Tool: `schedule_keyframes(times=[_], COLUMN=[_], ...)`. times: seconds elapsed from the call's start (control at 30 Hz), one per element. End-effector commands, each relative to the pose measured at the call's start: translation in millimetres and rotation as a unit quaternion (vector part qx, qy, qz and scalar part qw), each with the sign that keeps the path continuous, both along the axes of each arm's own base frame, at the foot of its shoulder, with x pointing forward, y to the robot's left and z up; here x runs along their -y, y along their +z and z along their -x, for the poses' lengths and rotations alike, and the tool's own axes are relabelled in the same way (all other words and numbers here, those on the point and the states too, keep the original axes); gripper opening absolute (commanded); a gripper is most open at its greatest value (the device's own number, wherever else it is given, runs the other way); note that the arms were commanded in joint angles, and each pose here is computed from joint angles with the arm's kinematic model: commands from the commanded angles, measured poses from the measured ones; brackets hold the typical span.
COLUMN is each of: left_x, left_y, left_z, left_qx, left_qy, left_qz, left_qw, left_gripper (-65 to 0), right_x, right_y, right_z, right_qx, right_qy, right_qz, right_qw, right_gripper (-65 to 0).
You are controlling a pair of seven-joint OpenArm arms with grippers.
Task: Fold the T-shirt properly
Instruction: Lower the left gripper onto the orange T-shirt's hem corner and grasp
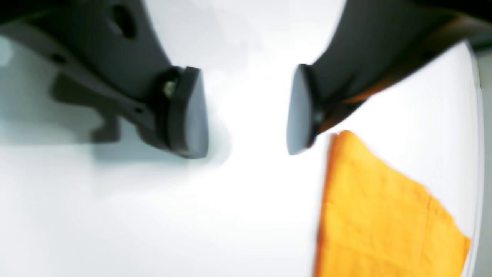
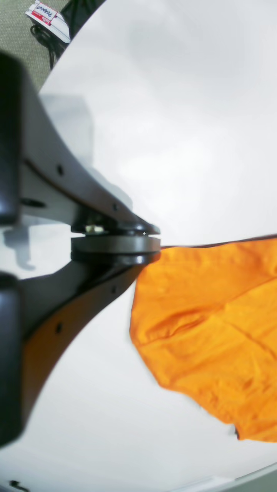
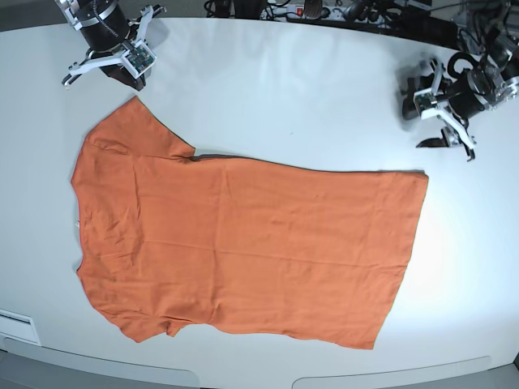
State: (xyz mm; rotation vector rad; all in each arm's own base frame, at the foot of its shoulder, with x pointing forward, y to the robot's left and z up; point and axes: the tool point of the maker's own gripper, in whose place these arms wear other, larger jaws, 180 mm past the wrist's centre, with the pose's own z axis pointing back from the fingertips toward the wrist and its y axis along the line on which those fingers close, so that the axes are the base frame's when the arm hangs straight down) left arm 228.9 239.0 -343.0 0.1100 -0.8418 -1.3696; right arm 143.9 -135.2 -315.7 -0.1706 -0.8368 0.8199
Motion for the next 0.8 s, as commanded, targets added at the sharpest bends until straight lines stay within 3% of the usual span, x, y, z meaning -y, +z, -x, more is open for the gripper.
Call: schedule_keyframes(times=[0.0, 0.37, 0.7, 0.77], left_x=[-4.7, -13.9, -4.6, -4.5], left_y=[7.5, -26.8, -35.0, -34.7], left_z=[-10.6, -64.8, -70.8, -71.3], left_qx=[0.010, 0.014, -0.011, -0.011], left_qy=[-0.009, -0.066, -0.108, -0.108], left_qz=[-0.003, -0.093, -0.113, -0.113], left_qw=[1.000, 0.993, 0.988, 0.988], left_gripper=[-28.3, -28.3, -28.4, -33.4], right_x=[-4.2, -6.6, -6.7, -6.6], right_y=[7.4, 7.2, 7.1, 7.0], right_z=[-2.3, -4.6, -4.0, -3.9], right_qx=[0.011, 0.011, 0.010, 0.010], right_qy=[0.004, 0.007, 0.007, 0.007], right_qz=[-0.013, -0.020, -0.021, -0.021], right_qw=[0.9998, 0.9997, 0.9997, 0.9997], right_gripper=[-65.0, -65.0, -65.0, -65.0])
